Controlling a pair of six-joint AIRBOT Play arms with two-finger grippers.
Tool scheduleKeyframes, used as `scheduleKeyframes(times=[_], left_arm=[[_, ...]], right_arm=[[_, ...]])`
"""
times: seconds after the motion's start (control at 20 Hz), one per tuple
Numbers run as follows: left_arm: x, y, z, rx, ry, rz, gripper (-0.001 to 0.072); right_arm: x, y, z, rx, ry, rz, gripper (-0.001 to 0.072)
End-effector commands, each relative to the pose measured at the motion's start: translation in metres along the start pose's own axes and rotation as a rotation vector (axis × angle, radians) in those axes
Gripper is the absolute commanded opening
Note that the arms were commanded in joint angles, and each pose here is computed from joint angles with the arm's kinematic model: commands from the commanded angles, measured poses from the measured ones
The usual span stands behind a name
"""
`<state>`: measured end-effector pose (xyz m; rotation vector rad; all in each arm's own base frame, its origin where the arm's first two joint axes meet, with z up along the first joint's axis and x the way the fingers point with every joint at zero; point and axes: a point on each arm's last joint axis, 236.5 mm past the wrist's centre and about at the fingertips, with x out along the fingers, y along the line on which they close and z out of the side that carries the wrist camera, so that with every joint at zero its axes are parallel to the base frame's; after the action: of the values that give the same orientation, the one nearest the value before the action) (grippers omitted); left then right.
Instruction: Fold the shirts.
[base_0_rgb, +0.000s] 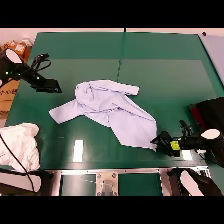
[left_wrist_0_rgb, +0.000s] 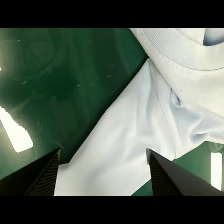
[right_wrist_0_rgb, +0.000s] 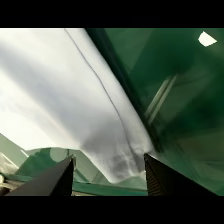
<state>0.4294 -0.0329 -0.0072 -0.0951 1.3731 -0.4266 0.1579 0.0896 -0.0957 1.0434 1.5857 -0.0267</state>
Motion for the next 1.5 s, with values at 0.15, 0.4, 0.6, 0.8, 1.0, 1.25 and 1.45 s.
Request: scheduleKeyframes(times=[0.15, 0.4, 0.6, 0.8, 1.0, 1.25, 1.45], left_arm=[[0.0, 0.001, 0.001, -0.001, -0.005, 0.003, 0.0618], [0.0, 0.001, -0.002, 0.022, 0.008, 0.004, 0.0619], [0.001, -0.002, -0.001, 0.024, 0.004, -0.007, 0.0619], [0.004, -0.019, 0.011, 0.047, -0.037, -0.045, 0.0619], [0.014, -0.069, 0.078, 0.155, -0.289, -0.114, 0.0619], [0.092, -0.105, 0.115, 0.18, -0.362, -0.093, 0.0619], [0.113, -0.111, 0.138, 0.11, -0.457, -0.097, 0.0618]], right_arm=[[0.036, 0.038, 0.015, -0.07, 0.006, 0.104, 0.0133], [-0.038, 0.09, 0.114, -0.245, -0.244, 0.104, 0.0016], [-0.155, 0.136, 0.238, -0.275, -0.532, 0.137, 0.0016], [-0.137, 0.16, 0.284, -0.283, -0.436, 0.155, 0.0016], [-0.087, 0.154, 0.284, -0.305, -0.334, 0.09, 0.0016], [-0.066, 0.163, 0.271, -0.352, -0.287, 0.068, 0.0016], [-0.057, 0.17, 0.261, -0.425, -0.263, 0.057, 0.0016]])
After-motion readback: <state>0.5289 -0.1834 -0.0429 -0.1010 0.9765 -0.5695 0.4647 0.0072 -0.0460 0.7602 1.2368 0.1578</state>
